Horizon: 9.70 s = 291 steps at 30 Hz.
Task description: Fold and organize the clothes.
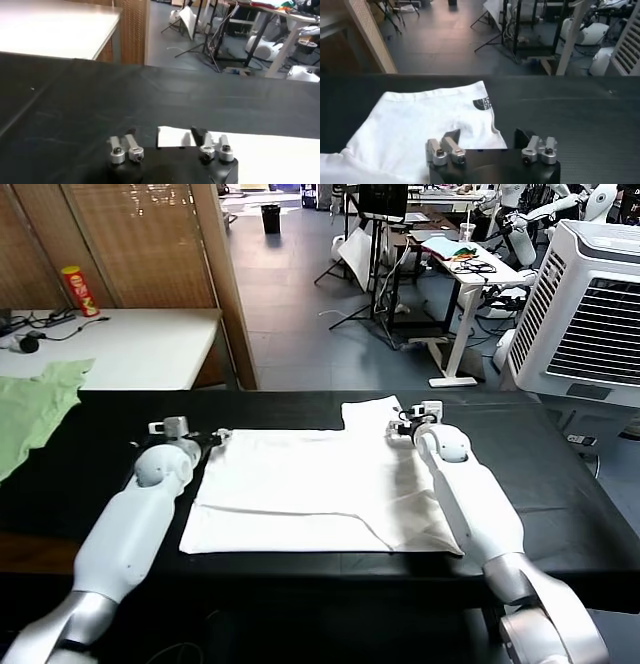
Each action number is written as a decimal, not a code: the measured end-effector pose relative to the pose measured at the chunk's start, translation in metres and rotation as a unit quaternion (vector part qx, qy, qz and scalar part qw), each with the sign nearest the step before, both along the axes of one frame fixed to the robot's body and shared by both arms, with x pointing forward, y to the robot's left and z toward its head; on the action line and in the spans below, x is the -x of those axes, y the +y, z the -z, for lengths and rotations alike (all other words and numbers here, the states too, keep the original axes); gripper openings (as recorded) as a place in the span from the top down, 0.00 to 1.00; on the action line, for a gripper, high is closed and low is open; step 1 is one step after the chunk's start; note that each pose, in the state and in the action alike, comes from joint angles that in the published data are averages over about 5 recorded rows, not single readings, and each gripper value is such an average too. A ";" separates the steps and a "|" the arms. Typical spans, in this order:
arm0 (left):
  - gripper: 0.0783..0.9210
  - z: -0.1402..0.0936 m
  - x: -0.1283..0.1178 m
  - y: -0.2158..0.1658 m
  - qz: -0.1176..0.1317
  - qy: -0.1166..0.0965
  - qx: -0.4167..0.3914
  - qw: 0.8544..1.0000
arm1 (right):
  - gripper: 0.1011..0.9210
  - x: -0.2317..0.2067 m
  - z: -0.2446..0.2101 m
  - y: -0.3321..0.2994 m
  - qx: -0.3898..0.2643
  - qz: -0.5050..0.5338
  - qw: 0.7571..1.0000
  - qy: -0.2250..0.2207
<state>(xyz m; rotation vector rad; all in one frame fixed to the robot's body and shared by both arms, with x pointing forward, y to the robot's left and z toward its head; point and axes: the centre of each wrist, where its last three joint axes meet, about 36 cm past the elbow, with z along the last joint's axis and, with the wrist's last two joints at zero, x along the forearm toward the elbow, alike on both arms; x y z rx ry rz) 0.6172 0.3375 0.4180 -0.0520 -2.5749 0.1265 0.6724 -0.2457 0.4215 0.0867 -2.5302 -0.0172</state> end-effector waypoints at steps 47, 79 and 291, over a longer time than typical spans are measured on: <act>0.94 -0.060 0.241 -0.002 0.053 -0.053 -0.059 0.995 | 0.97 0.241 -0.059 -0.042 0.062 -0.075 0.994 -0.047; 0.15 -0.046 0.243 -0.005 -0.001 -0.032 -0.061 0.998 | 0.15 0.250 -0.050 -0.060 0.056 -0.008 0.997 -0.061; 0.15 0.018 0.233 -0.071 -0.002 -0.149 0.143 0.978 | 0.15 0.276 -0.008 0.069 -0.034 -0.118 0.975 -0.183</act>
